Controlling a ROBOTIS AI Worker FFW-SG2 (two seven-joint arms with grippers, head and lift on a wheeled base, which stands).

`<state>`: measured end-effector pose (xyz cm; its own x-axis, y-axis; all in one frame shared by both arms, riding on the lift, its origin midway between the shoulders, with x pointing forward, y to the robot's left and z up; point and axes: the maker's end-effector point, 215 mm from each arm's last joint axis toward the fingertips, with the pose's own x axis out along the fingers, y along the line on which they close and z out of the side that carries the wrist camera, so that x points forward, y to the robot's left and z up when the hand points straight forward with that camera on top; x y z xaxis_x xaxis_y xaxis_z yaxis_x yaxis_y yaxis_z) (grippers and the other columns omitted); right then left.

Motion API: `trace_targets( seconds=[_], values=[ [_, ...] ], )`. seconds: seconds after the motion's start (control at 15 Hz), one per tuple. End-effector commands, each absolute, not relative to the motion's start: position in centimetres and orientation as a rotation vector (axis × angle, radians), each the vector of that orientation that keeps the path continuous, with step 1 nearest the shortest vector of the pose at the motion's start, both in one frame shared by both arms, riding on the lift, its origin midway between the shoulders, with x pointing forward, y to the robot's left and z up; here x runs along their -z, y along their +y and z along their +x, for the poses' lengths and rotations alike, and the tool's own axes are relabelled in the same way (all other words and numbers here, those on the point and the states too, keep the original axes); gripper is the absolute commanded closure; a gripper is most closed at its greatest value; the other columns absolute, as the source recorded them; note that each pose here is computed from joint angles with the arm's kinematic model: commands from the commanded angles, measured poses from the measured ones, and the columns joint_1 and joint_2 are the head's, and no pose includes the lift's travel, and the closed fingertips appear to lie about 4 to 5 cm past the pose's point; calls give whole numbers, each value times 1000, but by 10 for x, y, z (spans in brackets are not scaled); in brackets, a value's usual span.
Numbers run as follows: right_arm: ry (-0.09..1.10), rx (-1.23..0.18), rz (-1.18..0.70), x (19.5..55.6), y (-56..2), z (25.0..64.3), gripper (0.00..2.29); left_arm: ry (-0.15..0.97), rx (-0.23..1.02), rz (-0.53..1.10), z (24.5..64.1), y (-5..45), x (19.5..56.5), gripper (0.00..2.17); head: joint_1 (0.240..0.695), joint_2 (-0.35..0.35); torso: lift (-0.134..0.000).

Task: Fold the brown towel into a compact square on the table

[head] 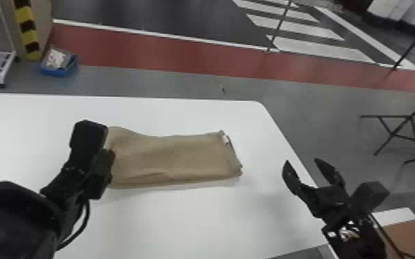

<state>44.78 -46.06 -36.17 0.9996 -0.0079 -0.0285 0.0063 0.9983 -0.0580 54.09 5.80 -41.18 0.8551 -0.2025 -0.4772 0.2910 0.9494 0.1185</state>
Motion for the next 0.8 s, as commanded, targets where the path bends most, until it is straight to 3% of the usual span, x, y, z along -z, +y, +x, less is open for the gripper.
trace_targets(
  seconds=[0.0,0.2,0.47,0.53,0.6,0.73],
  values=[
    [24,2,-61,359,-458,448,83,497,196,216,540,111,400,1298,695,-350,-128],
    [22,-12,-62,357,-450,450,83,566,122,215,530,175,404,1295,695,-350,-128],
    [25,-31,-62,357,-439,454,83,575,100,218,528,204,407,1278,695,-291,-128],
    [24,-35,-65,354,-437,455,83,563,99,213,530,204,405,1079,695,-280,-128],
    [23,-37,-66,353,-436,455,83,547,109,205,532,201,403,660,695,-265,-128],
    [28,-39,-62,352,-435,454,83,524,121,197,536,198,399,120,695,-260,-128]
  ],
)
